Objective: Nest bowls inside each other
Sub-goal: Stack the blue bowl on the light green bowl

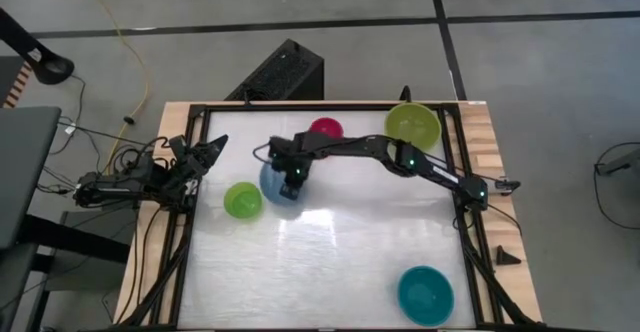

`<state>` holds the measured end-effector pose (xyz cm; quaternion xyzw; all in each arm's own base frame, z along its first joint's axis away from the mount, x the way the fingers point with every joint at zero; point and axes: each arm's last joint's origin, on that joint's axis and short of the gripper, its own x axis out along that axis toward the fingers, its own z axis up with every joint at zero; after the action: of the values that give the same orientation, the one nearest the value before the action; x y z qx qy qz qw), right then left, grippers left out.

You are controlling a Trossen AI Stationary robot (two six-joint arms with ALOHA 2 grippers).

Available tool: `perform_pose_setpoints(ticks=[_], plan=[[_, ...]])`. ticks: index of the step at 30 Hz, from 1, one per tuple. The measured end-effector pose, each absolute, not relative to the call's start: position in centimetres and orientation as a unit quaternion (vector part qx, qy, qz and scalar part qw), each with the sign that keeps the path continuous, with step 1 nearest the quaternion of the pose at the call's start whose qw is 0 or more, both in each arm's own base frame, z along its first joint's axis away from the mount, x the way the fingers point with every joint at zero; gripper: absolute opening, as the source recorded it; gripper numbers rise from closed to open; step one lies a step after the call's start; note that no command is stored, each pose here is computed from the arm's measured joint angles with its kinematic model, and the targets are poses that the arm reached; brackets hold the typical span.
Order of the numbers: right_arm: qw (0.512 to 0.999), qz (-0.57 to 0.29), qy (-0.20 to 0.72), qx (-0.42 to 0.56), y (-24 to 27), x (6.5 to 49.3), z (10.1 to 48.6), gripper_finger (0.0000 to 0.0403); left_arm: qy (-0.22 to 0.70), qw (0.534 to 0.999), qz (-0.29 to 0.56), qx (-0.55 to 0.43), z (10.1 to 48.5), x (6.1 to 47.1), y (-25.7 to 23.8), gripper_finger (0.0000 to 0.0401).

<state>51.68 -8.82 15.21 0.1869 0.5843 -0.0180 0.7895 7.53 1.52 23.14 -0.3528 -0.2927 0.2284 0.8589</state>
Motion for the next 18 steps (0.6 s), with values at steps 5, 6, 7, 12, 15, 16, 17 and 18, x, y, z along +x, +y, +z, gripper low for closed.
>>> perform_pose_setpoints(ticks=[5,6,7,12,15,16,17,18], plan=[[0.744,-0.009,0.643,0.182,-5.9,50.6,15.5,0.0022,-0.292,0.859,0.229,-0.352,23.1,7.5,1.5,0.0155],[0.738,-0.011,0.651,0.177,-5.4,50.5,15.5,0.0022,-0.292,0.859,0.229,-0.352,23.1,7.5,1.5,0.0155],[0.735,-0.014,0.655,0.173,-4.9,50.4,15.6,0.0022,-0.292,0.859,0.229,-0.352,23.1,7.5,1.5,0.0155],[0.741,-0.049,0.655,0.139,-3.0,49.7,18.0,0.0023,-0.290,0.863,0.232,-0.343,23.1,7.5,1.5,0.0155],[0.760,-0.078,0.633,0.126,-2.9,49.0,21.0,0.0029,-0.289,0.863,0.233,-0.343,23.1,7.5,1.5,0.0155],[0.769,-0.084,0.622,0.124,-2.8,48.7,22.5,0.0031,-0.289,0.863,0.233,-0.343,23.1,7.5,1.5,0.0155],[0.778,-0.085,0.611,0.123,-2.9,48.3,23.9,0.0033,-0.289,0.863,0.233,-0.343,23.1,7.5,1.5,0.0155],[0.786,-0.086,0.599,0.123,-2.8,47.9,25.1,0.0034,-0.288,0.863,0.233,-0.342,23.1,7.5,1.5,0.0155]])
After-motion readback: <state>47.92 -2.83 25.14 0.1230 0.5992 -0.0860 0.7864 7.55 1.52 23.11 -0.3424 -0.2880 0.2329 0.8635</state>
